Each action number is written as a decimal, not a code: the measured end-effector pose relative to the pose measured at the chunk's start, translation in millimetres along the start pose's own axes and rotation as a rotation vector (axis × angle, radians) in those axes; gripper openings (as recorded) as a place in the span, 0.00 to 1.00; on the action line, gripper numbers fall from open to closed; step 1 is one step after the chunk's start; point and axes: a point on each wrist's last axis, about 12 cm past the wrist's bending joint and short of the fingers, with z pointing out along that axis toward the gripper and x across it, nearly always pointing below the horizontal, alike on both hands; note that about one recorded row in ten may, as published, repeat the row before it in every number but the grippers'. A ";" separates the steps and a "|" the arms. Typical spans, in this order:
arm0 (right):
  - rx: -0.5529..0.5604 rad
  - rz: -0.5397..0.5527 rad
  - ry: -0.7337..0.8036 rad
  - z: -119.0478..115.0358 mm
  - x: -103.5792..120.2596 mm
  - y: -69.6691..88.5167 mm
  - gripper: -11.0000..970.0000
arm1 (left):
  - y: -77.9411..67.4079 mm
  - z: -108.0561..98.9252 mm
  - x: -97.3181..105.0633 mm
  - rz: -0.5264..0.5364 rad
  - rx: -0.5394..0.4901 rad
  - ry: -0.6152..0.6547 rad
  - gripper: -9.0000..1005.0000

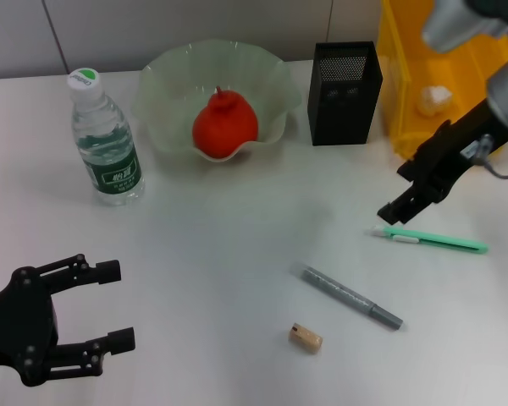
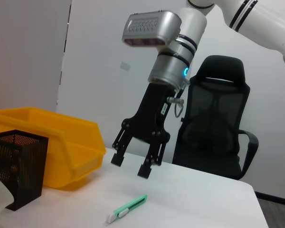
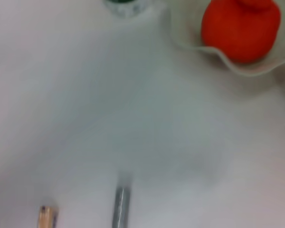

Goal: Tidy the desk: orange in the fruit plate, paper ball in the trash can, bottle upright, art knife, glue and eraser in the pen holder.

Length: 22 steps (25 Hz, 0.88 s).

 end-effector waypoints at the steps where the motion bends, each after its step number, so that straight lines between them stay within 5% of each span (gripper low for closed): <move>1: 0.004 -0.015 0.013 2.7 -2.4 1.7 0.81 | 0.0 0.0 0.0 0.000 0.000 0.000 0.83; 7: 0.069 -0.119 0.135 24.5 -10.5 9.4 0.81 | 0.0 2.5 1.2 -0.004 0.001 0.003 0.83; 22: 0.107 -0.180 0.193 71.3 -8.9 8.0 0.81 | -1.0 5.2 3.9 -0.016 -0.002 -0.002 0.83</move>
